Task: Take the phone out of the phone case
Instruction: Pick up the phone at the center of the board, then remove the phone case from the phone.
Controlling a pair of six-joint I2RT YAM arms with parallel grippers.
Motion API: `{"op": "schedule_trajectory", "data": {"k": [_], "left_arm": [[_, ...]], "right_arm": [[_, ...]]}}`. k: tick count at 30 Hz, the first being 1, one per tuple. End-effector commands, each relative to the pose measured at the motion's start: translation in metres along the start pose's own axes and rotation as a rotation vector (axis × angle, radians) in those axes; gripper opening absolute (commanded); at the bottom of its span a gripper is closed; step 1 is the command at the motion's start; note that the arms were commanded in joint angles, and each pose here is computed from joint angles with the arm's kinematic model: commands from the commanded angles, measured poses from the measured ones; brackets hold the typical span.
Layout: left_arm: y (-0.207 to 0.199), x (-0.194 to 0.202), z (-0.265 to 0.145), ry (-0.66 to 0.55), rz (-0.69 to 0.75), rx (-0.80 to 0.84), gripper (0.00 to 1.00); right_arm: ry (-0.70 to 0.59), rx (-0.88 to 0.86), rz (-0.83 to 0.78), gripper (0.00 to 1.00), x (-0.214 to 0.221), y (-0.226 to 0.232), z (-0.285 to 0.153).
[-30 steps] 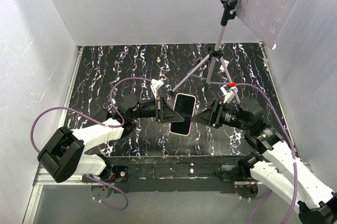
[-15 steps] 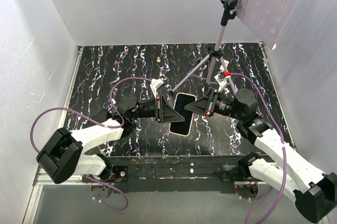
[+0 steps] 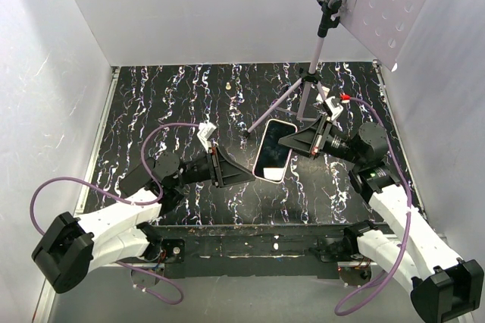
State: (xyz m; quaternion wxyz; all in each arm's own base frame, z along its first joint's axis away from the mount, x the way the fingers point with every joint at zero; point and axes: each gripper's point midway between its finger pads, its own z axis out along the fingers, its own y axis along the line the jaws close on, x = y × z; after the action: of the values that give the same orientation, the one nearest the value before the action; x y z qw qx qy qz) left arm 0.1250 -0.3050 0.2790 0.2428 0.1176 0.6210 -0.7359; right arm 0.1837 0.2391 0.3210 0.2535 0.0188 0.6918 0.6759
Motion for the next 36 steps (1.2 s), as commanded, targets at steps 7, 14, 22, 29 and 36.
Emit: {"op": "schedule_trajectory", "data": {"k": [7,14,22,29,36], "left_arm": [[-0.027,-0.016,0.014,-0.001,0.053,0.103,0.31],[-0.043,-0.019,0.015,-0.002,0.13,0.173,0.03],[-0.077,-0.007,0.021,0.178,0.532,0.4,0.0],[-0.055,-0.021,0.046,0.213,0.566,0.426,0.0],[0.026,-0.069,0.071,0.069,0.351,-0.102,0.0]], "right_arm": [[0.024,-0.175,-0.11,0.01,0.003,0.054,-0.01],[0.035,-0.194,-0.092,0.01,0.001,0.061,-0.008],[0.108,-0.357,-0.002,0.01,0.014,0.097,-0.023],[0.124,-0.505,0.075,0.01,0.019,0.128,-0.04],[0.093,-0.541,0.06,0.01,0.019,0.127,-0.044]]}}
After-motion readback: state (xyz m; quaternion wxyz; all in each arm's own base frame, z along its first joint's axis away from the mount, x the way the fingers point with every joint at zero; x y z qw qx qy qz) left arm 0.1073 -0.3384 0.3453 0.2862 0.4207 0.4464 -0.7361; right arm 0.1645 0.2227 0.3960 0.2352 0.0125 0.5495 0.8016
